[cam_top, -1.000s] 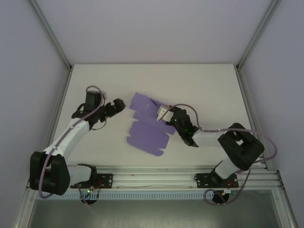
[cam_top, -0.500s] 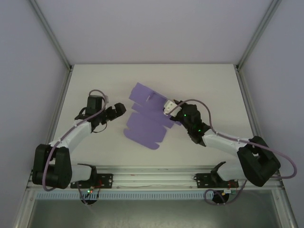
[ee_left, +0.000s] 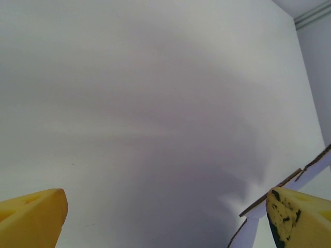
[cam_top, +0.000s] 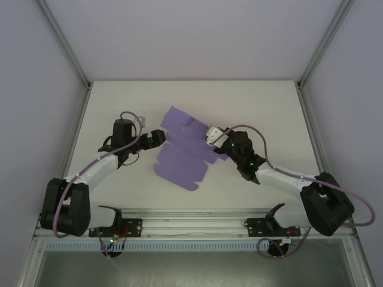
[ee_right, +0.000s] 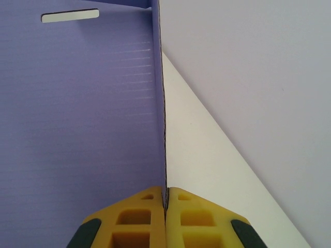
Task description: Assemble paper box
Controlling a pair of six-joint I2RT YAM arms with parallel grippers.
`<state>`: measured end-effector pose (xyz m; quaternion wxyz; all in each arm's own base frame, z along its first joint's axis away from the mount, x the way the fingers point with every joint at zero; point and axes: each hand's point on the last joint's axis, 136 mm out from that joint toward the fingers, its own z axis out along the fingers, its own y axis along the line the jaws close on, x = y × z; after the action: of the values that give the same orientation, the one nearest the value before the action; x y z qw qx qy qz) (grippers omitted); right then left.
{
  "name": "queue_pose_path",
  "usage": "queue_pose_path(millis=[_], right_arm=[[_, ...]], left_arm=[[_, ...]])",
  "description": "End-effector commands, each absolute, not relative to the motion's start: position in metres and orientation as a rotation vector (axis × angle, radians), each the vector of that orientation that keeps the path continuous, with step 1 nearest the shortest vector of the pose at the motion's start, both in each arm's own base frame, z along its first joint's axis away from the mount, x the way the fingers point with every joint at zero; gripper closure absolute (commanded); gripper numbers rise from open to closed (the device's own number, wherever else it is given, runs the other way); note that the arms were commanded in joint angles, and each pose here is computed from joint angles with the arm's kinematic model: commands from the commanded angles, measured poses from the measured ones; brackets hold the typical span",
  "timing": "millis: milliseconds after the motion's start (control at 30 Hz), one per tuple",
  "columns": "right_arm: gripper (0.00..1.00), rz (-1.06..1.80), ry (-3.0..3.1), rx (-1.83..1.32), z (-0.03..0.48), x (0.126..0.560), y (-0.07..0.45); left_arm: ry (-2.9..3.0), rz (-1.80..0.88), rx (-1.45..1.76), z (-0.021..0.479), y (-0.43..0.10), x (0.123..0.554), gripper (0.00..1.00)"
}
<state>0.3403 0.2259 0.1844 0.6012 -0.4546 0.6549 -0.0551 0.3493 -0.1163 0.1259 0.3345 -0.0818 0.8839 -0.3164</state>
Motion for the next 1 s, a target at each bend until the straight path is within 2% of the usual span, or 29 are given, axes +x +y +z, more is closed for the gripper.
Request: queue_pose_path(millis=[0,433,567,800,967], right_arm=[[1.00,-0.094,1.483,-0.999,0.210,0.343,0.230],[1.00,-0.080,1.496,-0.989,0.208,0.341,0.228],[1.00,-0.065,1.501,-0.992,0.206,0.342,0.231],[1.00,-0.062,1.510,-1.002,0.202,0.345,0.234],[1.00,-0.042,1.513,-1.006,0.201,0.347,0.238]], left_arm=[[2.289,-0.739,-0.254,0.123,-0.102,0.360,0.03],[2.311,-0.800,-0.282,0.112,-0.105,0.376,0.09],[2.230,-1.019,-0.094,0.129,-0.137,0.373,0.12],[2.080,-1.151,0.172,0.159,-0.163,0.349,0.12],[2.113,-1.138,0.266,0.154,-0.176,0.346,0.13]])
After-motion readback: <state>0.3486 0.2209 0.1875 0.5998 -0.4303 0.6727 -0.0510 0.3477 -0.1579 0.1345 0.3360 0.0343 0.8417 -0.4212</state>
